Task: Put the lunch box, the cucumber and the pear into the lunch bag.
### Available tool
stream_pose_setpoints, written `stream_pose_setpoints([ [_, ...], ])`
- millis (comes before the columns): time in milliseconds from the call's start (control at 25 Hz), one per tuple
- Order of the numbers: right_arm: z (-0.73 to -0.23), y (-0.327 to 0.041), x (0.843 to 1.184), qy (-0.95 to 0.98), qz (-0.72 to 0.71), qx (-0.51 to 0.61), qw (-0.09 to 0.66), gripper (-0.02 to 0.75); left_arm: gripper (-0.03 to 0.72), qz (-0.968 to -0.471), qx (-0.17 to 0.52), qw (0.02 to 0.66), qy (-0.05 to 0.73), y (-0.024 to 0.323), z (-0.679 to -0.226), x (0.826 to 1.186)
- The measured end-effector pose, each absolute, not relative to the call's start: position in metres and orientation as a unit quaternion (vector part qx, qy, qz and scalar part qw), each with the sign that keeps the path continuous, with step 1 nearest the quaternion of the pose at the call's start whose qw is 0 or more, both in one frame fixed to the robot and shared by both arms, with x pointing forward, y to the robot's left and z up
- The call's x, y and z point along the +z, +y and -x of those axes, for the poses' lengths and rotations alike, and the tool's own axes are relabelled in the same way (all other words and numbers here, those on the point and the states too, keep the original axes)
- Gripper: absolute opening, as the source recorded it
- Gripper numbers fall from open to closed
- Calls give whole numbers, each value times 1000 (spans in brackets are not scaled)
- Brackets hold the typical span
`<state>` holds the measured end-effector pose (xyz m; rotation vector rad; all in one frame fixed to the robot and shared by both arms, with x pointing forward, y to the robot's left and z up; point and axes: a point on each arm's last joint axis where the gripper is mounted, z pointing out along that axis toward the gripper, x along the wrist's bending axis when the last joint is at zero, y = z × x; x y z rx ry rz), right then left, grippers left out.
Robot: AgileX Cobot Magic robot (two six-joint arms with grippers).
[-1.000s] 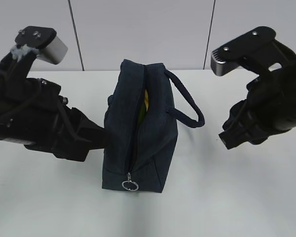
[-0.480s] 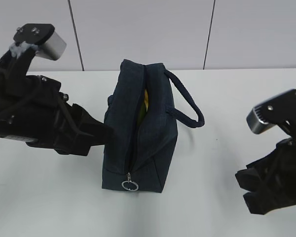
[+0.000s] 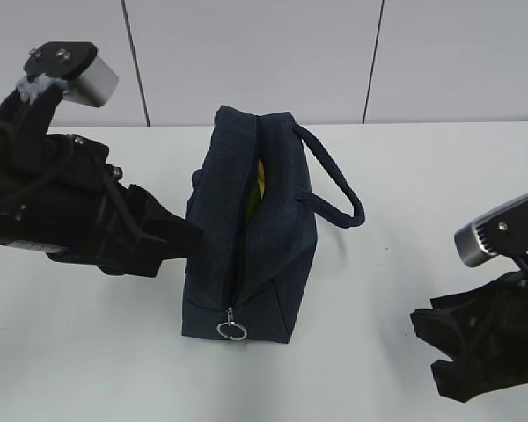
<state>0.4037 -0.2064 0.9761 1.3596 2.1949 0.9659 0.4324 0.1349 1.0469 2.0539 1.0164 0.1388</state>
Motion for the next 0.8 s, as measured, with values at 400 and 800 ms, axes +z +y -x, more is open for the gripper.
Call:
stream_pose_setpoints([
  [400, -411, -202, 986, 751, -469, 407, 224, 223, 252, -815, 55, 411, 404, 135, -432, 1047],
  [800, -411, -202, 986, 745, -477, 411, 220, 223, 252, -823, 66, 404, 394, 136, -433, 1046],
])
